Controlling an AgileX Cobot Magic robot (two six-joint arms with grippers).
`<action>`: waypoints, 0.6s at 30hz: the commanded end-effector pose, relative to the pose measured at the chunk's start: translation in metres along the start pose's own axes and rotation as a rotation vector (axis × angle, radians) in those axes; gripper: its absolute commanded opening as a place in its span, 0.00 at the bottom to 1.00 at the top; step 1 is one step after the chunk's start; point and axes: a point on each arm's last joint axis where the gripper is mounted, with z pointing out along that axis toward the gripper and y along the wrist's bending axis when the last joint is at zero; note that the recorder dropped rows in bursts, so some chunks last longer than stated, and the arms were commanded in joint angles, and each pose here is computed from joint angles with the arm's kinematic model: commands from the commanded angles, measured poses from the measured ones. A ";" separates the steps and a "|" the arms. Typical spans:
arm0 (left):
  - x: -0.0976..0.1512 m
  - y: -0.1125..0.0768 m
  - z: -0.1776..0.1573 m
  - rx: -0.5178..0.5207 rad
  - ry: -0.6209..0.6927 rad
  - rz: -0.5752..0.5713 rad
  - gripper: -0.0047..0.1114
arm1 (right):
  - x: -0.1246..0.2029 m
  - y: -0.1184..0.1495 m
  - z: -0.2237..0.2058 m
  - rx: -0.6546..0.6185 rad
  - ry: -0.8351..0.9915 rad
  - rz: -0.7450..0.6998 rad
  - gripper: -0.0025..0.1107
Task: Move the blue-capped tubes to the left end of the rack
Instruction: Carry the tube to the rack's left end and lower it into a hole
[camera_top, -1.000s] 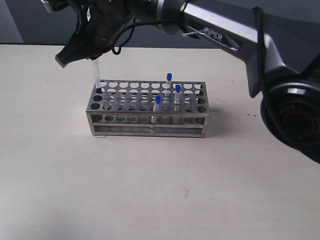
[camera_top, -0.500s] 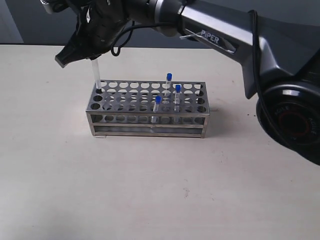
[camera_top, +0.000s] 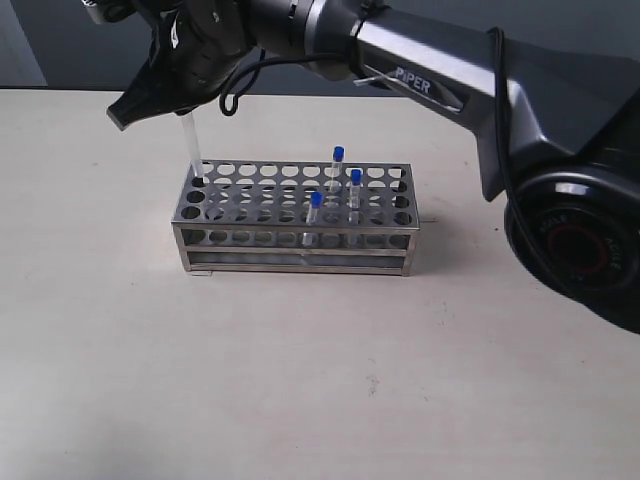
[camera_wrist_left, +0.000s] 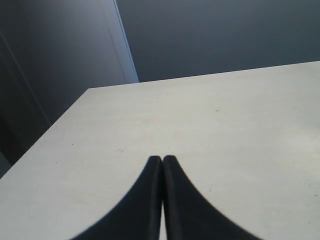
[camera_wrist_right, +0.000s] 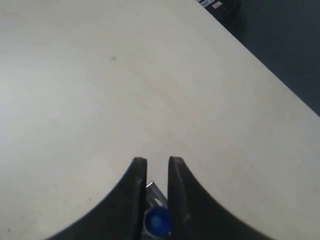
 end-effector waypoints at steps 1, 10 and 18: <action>-0.002 0.000 0.000 -0.003 -0.010 -0.005 0.04 | 0.008 -0.004 0.007 0.042 0.044 -0.002 0.02; -0.002 0.000 0.000 -0.003 -0.010 -0.005 0.04 | 0.009 -0.005 0.009 0.055 0.043 0.019 0.02; -0.002 0.000 0.000 -0.003 -0.010 -0.005 0.04 | 0.000 -0.005 0.004 0.055 -0.028 0.022 0.02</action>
